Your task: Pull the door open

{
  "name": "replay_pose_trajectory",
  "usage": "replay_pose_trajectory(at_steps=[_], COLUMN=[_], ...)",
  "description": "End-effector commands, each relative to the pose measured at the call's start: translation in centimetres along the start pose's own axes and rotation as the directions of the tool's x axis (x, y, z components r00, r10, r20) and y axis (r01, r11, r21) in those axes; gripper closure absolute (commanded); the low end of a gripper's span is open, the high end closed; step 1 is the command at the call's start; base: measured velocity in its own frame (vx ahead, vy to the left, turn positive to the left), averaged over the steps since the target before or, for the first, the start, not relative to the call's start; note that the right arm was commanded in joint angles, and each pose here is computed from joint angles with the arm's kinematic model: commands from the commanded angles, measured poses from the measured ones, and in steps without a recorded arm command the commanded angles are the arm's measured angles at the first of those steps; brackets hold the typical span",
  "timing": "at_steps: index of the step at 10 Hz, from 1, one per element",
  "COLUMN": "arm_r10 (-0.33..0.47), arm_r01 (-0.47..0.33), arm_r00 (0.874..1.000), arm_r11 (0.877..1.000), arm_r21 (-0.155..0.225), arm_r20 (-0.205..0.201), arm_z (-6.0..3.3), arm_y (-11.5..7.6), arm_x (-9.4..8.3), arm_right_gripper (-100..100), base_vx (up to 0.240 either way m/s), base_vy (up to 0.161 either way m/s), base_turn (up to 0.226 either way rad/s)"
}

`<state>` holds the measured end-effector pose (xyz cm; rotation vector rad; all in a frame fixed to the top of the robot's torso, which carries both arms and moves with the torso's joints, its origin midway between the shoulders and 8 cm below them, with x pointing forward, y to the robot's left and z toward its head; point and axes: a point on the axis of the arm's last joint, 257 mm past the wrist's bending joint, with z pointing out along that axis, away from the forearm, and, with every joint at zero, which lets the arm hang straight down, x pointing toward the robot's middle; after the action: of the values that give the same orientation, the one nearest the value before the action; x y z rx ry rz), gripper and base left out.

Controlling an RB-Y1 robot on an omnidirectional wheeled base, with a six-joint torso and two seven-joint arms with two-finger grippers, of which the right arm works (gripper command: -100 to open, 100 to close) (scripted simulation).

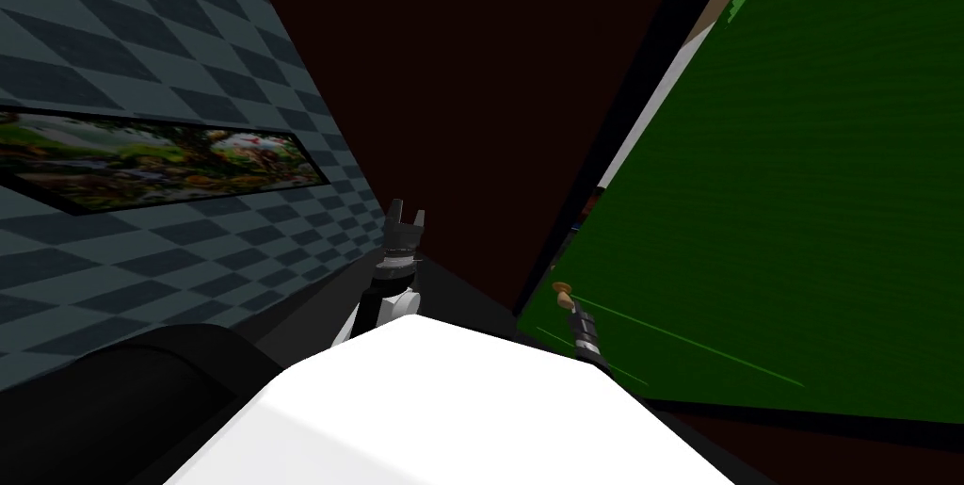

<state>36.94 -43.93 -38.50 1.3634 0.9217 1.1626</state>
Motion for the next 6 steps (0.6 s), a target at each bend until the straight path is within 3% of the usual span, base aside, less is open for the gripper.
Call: replay_pose_trajectory(at_steps=[1,2,5,6], arm_r10=[0.075,0.076,0.176,0.19], arm_r01=[-0.075,-0.076,-0.176,-0.19], arm_r00=[0.997,0.997,0.984,0.982], arm_r11=[0.997,0.997,0.984,0.982], arm_r21=[-0.011,-0.011,-0.009,0.008], arm_r20=[-0.023,-0.023,-0.016,0.02], arm_z=[0.55,0.55,0.88,0.1], arm_y=[0.2,0.2,0.1,-0.4], arm_x=[1.7,1.7,1.7,0.0], arm_right_gripper=[100,100,100,-100], base_vx=[-0.033,-0.026,-0.045,-0.043], base_vy=[-0.012,-0.001,-0.012,-0.025], base_turn=[0.034,0.04,0.057,0.008])
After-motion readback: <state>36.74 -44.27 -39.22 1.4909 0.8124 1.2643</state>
